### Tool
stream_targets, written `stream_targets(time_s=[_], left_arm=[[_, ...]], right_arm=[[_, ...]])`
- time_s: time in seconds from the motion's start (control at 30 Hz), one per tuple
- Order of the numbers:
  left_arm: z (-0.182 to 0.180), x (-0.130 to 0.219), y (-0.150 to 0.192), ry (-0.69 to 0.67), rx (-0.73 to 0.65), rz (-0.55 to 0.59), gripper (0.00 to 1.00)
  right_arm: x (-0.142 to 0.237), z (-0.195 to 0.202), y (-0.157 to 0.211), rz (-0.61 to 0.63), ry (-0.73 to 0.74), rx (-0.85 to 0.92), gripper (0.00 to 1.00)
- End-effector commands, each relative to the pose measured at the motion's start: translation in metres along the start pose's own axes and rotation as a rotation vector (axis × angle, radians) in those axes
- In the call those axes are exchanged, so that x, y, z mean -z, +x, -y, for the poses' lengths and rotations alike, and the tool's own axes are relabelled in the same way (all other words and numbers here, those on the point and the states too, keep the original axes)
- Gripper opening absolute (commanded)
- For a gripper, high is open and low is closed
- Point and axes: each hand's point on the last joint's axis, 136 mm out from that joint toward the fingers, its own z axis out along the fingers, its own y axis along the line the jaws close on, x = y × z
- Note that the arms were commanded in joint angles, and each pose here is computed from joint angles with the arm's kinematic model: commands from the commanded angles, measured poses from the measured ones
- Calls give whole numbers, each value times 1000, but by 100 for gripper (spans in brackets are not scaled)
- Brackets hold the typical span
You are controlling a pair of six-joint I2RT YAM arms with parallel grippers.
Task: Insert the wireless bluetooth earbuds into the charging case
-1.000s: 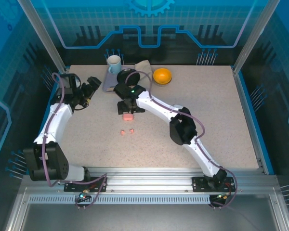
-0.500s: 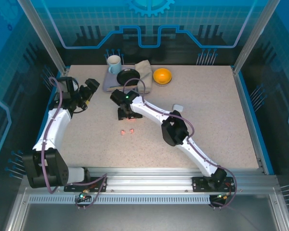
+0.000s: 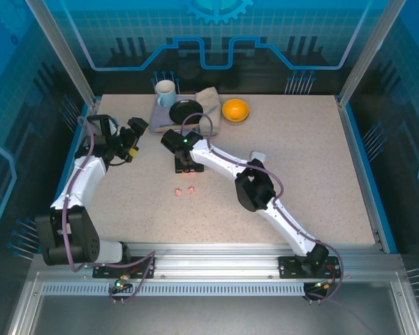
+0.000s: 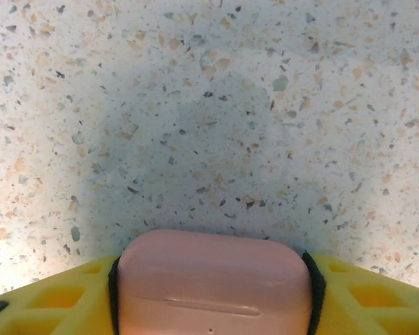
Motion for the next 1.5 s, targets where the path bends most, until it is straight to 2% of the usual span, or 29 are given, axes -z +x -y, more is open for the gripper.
stream_targets(time_s=[0.0,0.17,0.27,0.53,0.8,1.03,1.17,1.3,1.47], left_arm=[[11,-3,5,74,35,-49,99],[25,0,11,88,-28,-49,99],[39,-2,25,71,-115,-66,99],[67,-33,95,95,-310,-150,99],[44,-64,160,119,-387,-176,99],[28,-71,200,143,-435,-145,99],[20,-72,211,147,-439,-110,97],[8,-77,219,144,-388,-93,94],[-1,-84,228,133,-341,-94,85]], right_arm=[[-4,16,16,-61,30,-27,54],[9,36,14,-41,26,-67,52],[14,57,16,-40,40,-93,52],[38,101,24,-26,-17,-187,51],[44,112,32,-55,-115,-258,51],[35,113,31,-110,-182,-357,51],[31,124,30,-117,-174,-426,50],[28,137,31,-128,-148,-521,51],[29,145,34,-126,-156,-662,51]])
